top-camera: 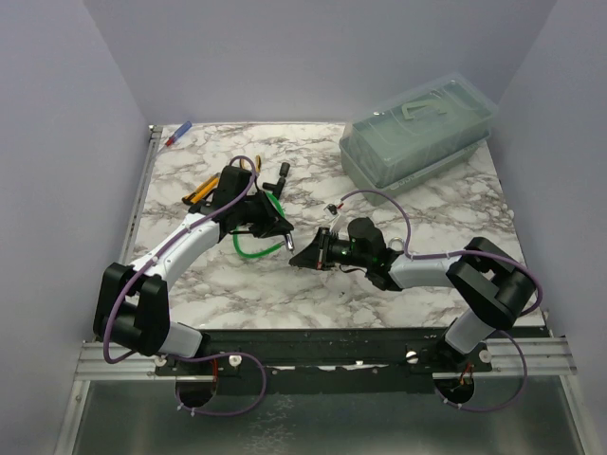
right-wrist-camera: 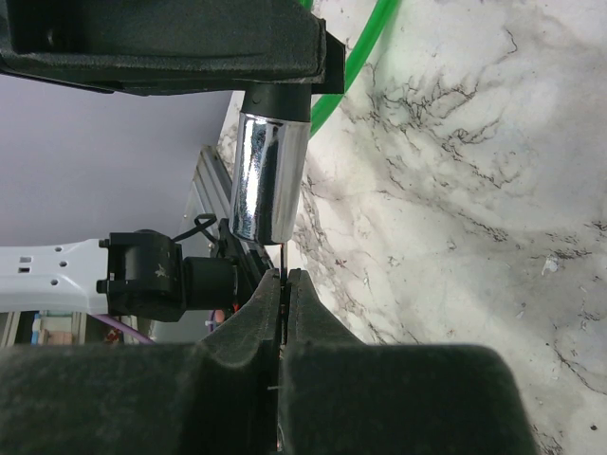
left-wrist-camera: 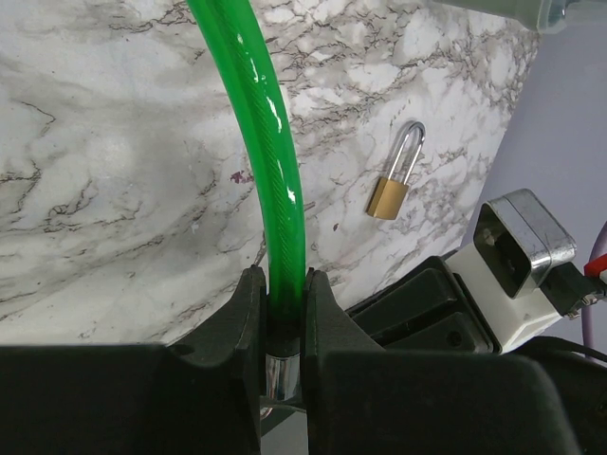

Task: Unlock with the key

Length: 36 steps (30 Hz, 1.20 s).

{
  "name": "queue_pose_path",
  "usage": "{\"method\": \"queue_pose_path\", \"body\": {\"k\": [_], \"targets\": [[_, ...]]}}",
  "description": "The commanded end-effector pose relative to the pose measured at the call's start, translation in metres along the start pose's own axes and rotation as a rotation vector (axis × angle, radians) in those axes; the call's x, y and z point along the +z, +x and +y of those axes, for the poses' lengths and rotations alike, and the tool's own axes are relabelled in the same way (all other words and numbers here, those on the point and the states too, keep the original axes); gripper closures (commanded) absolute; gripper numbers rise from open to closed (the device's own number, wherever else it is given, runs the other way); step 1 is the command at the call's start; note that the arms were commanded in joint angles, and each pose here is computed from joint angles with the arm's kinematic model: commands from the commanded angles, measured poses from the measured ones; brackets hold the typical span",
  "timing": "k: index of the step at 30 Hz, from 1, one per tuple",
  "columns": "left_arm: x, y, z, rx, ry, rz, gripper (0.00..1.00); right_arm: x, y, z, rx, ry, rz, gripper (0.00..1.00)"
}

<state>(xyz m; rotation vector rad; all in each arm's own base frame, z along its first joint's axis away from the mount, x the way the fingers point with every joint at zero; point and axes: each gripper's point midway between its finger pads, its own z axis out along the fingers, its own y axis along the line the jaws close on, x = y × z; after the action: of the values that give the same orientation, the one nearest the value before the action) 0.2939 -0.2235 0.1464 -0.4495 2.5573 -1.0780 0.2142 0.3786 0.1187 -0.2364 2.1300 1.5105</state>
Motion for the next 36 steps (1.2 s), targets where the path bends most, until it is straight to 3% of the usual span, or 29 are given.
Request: {"method": "queue_pose_path", "body": {"k": [1, 36], "targets": [[-0.003, 0.001, -0.003, -0.001, 0.021, -0.008, 1.0, -0.001, -0.013, 0.011, -0.029, -0.024, -0.033, 1.0], [-0.001, 0.007, 0.003, -0.011, 0.021, 0.003, 1.0, 0.003, -0.024, 0.011, -0.019, 0.004, -0.065, 0.99]]}}
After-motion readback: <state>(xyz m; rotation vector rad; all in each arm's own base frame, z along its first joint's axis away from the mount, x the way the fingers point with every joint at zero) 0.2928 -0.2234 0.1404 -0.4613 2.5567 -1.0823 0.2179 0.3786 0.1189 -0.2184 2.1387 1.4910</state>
